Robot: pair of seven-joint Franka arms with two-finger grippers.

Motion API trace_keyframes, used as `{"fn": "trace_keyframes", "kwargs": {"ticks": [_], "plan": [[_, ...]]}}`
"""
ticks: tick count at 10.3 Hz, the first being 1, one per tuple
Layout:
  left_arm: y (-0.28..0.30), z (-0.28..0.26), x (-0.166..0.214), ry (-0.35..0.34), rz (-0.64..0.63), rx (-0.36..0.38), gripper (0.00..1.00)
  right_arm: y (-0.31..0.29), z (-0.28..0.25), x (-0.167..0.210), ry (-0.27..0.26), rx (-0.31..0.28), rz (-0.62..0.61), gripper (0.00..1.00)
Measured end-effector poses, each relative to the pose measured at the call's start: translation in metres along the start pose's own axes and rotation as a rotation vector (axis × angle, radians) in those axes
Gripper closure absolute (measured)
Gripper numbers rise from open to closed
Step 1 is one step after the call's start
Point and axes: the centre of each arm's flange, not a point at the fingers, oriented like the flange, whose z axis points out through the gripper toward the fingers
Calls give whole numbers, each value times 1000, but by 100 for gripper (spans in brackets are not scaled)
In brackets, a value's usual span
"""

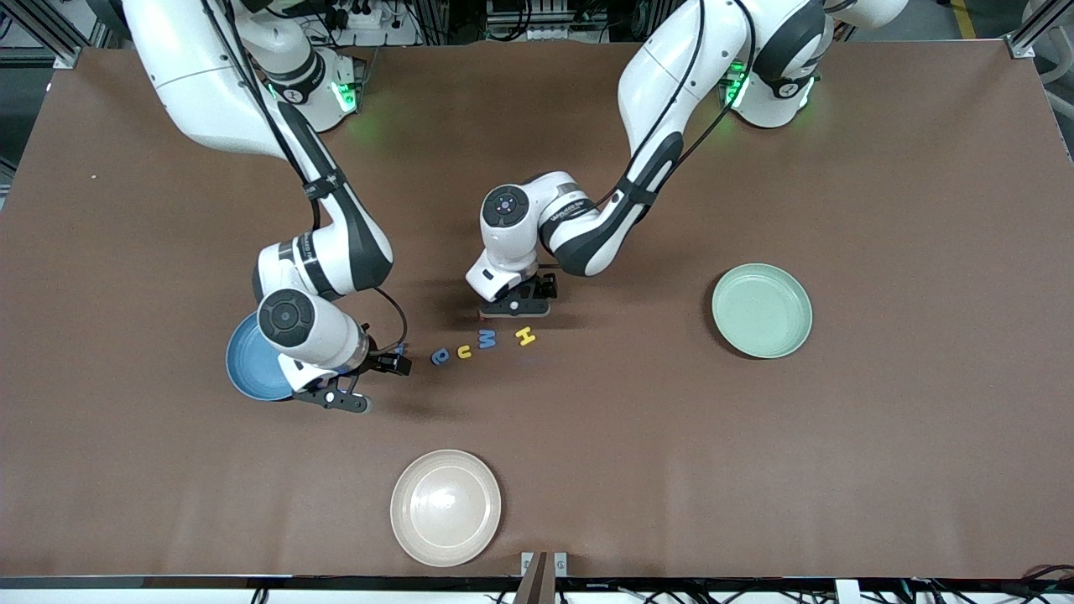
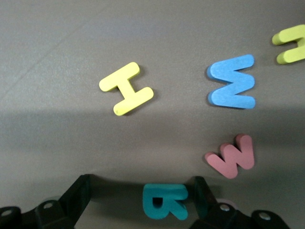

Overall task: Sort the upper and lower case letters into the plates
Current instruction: 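Grasp the teal R with the left gripper while the right gripper hovers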

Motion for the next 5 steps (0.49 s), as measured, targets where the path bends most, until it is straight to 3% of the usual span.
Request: {"fn": "trace_keyframes", "kwargs": {"ticks": [1,3,4,5], "plan": [[3,-1,-3,1,-14,-1,8,1,4,0,-5,-4,2,0],[7,-5,-4,6,-17,-8,26,2,9,-1,-13,-9,2,0],[8,-6,-4,7,-18,-9,27,2,11,-2,-17,-11,2,0],[10,-8,-4,11,-16,-14,40,3,12,-2,-17,-12,2,0]]}}
